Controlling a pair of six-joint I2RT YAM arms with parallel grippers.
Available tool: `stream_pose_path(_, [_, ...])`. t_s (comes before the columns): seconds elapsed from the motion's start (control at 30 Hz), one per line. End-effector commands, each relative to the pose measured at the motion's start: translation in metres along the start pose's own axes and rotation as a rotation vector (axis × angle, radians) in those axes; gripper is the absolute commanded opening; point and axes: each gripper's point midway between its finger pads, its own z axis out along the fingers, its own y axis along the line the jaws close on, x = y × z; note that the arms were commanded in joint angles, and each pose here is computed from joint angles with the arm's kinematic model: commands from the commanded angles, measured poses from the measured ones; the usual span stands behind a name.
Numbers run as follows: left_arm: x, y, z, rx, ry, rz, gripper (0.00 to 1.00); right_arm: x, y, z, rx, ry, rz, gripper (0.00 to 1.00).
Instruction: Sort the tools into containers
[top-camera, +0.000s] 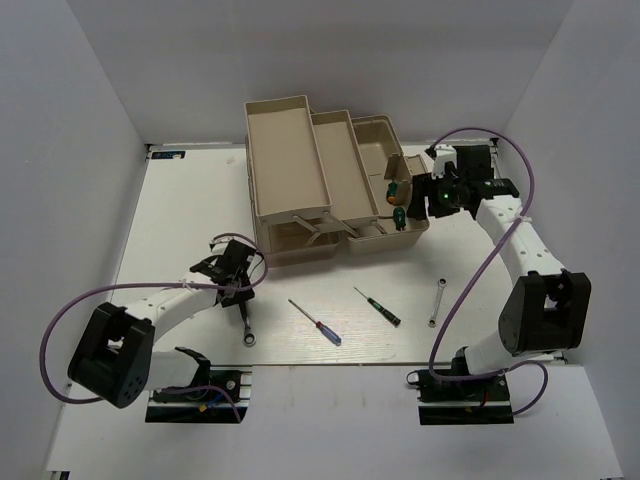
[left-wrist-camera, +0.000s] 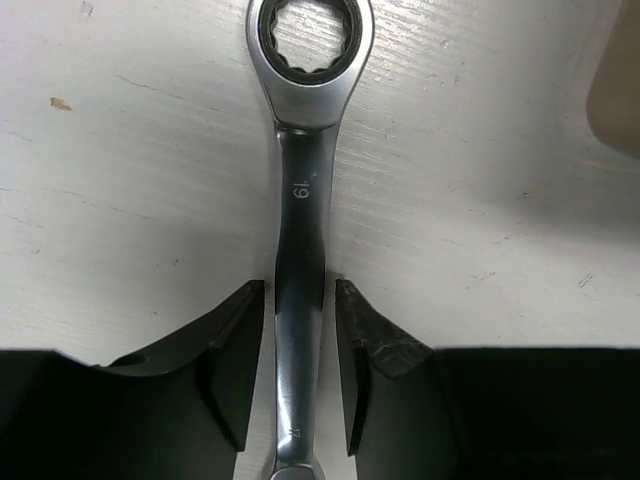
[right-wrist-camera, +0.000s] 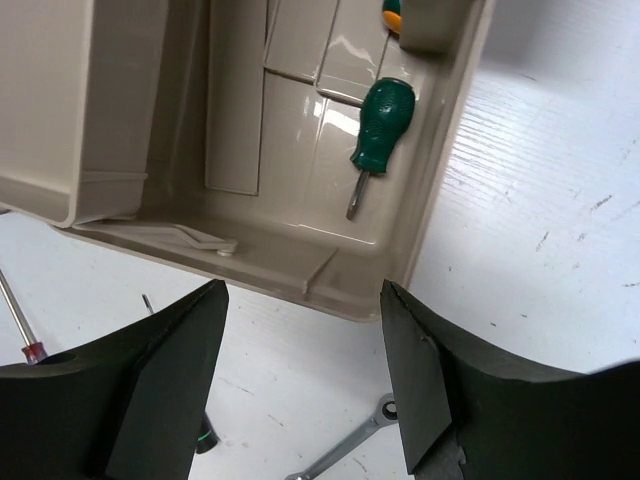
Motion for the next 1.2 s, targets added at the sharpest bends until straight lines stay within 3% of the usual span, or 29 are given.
stream_pose_path(0.0, [0.055, 0.026, 0.008, -0.052, 0.174, 0.009, 0.45, -0.024, -0.002, -0.011, -0.013, -0.063, 0.014, 0.69])
stream_pose_path(0.1, [0.052, 0.021, 0.005, -0.059, 0.186, 0.014, 0.44, -0.026, -0.008, -0.008, -0.018, -0.053, 0.039, 0.69])
stream_pose_path(0.4, [0.06, 0.019, 0.013, -0.07, 0.238, 0.021, 0.26, -0.038, -0.023, -0.011, -0.012, -0.071, 0.089, 0.69])
stream_pose_path(0.5, [0.062, 0.019, 0.015, -0.081, 0.251, 0.035, 0.17, -0.039, -0.026, -0.011, -0.012, -0.074, 0.098, 0.69])
stream_pose_path(0.53, [0.065, 0.022, 0.015, -0.094, 0.266, 0.039, 0.03, -0.038, -0.027, -0.012, -0.014, -0.074, 0.101, 0.69])
stream_pose_path(0.57, [0.061, 0.019, 0.015, -0.087, 0.258, 0.037, 0.0, -0.038, -0.028, -0.012, -0.012, -0.072, 0.104, 0.69])
stream_pose_path(0.7, [0.05, 0.015, 0.001, -0.058, 0.228, 0.037, 0.0, -0.034, -0.026, -0.012, -0.041, -0.062, 0.11, 0.69])
stream_pose_path(0.87, [0.008, -0.003, -0.038, 0.051, 0.093, -0.006, 0.0, -0.028, -0.022, -0.013, -0.056, -0.056, 0.11, 0.69])
stream_pose_path(1.17, [-0.026, -0.012, -0.08, 0.102, 0.009, -0.031, 0.0, -0.025, -0.02, -0.011, -0.073, -0.053, 0.115, 0.69])
